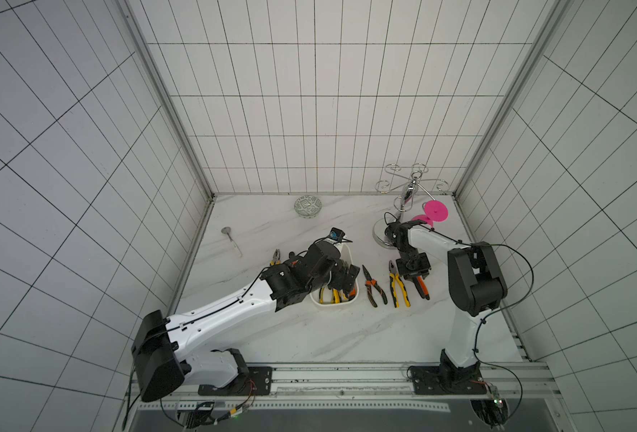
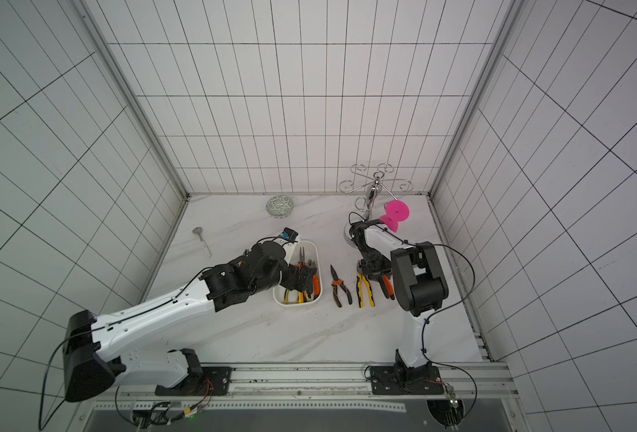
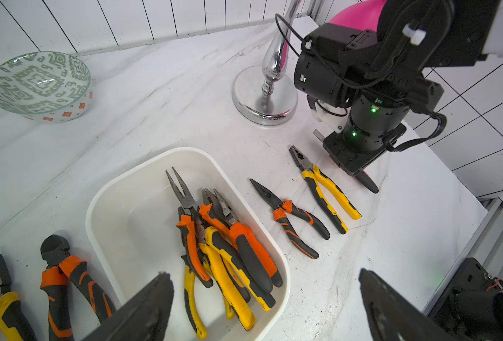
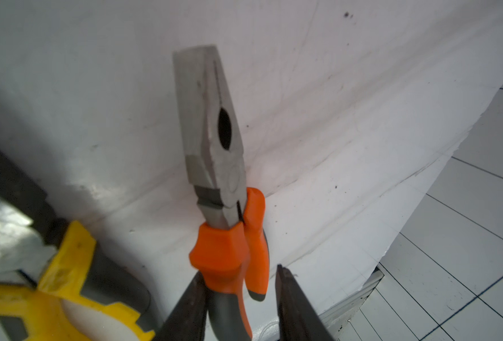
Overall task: Take the pliers out of the storage box
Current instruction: Place the pliers at the center of the board, then pick up the pliers from the storage box.
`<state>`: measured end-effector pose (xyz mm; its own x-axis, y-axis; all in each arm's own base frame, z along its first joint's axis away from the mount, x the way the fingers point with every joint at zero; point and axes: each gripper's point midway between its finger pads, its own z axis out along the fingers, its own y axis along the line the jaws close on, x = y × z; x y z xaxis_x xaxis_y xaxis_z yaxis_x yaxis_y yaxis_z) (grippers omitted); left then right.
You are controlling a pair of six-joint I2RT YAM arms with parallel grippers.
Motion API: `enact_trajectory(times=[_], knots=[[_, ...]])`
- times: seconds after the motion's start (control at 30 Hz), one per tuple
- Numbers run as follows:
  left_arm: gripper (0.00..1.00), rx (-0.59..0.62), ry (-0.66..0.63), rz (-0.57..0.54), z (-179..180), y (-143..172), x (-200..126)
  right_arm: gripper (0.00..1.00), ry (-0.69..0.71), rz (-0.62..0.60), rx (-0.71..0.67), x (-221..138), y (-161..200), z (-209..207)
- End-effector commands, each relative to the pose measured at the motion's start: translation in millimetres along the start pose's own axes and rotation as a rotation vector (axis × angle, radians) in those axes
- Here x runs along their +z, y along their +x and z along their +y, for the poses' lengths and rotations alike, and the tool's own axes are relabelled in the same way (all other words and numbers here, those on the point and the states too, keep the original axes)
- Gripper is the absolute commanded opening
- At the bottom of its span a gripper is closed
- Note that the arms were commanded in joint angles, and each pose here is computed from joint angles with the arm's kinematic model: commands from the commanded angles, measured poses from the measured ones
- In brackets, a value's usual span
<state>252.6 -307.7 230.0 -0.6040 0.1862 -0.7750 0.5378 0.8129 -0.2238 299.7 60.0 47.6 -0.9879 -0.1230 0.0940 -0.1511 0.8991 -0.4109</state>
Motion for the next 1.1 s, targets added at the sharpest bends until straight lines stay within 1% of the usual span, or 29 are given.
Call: enact_trajectory(times=[0.0,0.23,0.3,0.4,0.47,0.57,0.7,0.83,0.93,1.03,1.07], knots=[[0.99,0.000,0.014,-0.029,-1,-7,-2,0.43,-0.032,-0.043,0.021,-18,2,-1],[0.99,-0.045,-0.013,-0.035,9,-7,-2,0.53,-0.139,-0.083,0.074,-36,23,0],[0.99,-0.064,-0.024,-0.037,14,-7,-1,0.55,-0.183,-0.100,0.092,-44,30,2],[0.99,-0.110,-0.045,-0.036,22,-7,0,0.59,-0.274,-0.128,0.131,-55,42,7],[0.99,-0.155,-0.074,-0.030,30,-6,1,0.61,-0.344,-0.169,0.160,-65,48,10],[0.99,-0.227,-0.166,-0.025,49,-2,3,0.62,-0.465,-0.248,0.179,-84,55,18],[0.99,-0.306,-0.286,0.049,74,14,9,0.64,-0.654,-0.384,0.164,-116,56,32],[0.97,-0.335,-0.360,0.123,92,29,13,0.67,-0.759,-0.512,0.136,-146,51,40],[0.90,-0.374,-0.410,0.206,100,44,20,0.68,-0.813,-0.565,0.107,-163,49,46],[0.80,-0.378,-0.397,0.318,92,55,35,0.69,-0.857,-0.591,0.067,-172,49,55],[0.78,-0.376,-0.397,0.355,89,59,41,0.70,-0.879,-0.622,0.059,-179,45,58]])
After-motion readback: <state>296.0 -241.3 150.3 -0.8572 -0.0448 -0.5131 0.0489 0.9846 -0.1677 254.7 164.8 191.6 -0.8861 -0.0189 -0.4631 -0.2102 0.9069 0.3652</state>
